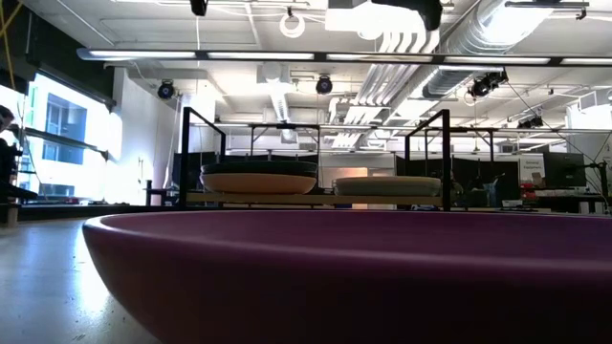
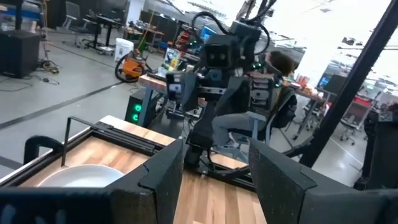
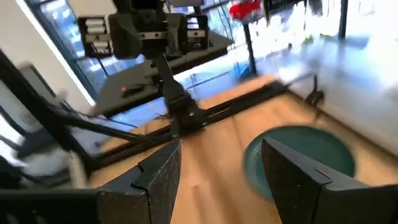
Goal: Place and stack plates onto a shelf
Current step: Stack the purple plate on top of the dark green plate on the shelf
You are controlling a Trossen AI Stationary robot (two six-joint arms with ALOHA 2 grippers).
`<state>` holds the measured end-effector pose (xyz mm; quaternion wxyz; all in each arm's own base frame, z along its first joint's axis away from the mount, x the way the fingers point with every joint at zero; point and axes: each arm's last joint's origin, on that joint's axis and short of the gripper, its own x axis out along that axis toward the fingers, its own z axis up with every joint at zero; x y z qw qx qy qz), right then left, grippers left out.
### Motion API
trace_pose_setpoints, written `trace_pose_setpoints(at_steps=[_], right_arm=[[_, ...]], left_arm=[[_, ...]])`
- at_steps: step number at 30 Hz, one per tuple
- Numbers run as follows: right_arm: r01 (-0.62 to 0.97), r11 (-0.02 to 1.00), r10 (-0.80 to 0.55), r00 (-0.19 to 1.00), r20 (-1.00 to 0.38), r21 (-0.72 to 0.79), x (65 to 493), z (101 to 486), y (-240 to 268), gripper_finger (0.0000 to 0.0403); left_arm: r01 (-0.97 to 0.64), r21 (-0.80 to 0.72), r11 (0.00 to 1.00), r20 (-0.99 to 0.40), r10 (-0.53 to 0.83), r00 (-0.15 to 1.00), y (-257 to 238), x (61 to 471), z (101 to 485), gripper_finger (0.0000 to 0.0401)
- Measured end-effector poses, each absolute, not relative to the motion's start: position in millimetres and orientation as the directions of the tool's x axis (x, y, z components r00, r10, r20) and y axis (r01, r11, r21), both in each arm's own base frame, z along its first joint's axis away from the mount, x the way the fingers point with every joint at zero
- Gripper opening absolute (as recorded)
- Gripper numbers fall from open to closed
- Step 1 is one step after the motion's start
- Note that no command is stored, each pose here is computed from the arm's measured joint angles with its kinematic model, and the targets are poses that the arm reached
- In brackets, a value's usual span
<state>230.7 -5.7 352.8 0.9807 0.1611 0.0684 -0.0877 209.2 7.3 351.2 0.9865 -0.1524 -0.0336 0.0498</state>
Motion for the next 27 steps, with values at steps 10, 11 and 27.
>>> trace_pose_setpoints(at_steps=[10, 11, 27], right_arm=[[0.116, 0.746, 0.272, 0.846, -0.459, 0.655, 239, 313, 50, 0.0204], [0.128, 0.736, 0.305, 0.814, -0.494, 0.665, 241, 306, 59, 0.0204], [0.494, 0.602, 0.465, 0.422, -0.778, 0.627, 288, 184, 138, 0.0204]], left_arm=[[-0.086, -0.303, 0.949, 0.051, 0.106, 0.993, 7, 209, 351, 0.0170], [-0.086, -0.303, 0.949, 0.051, 0.106, 0.993, 7, 209, 351, 0.0170], [-0.100, -0.324, 0.941, 0.005, 0.107, 0.994, 8, 209, 347, 0.0170]])
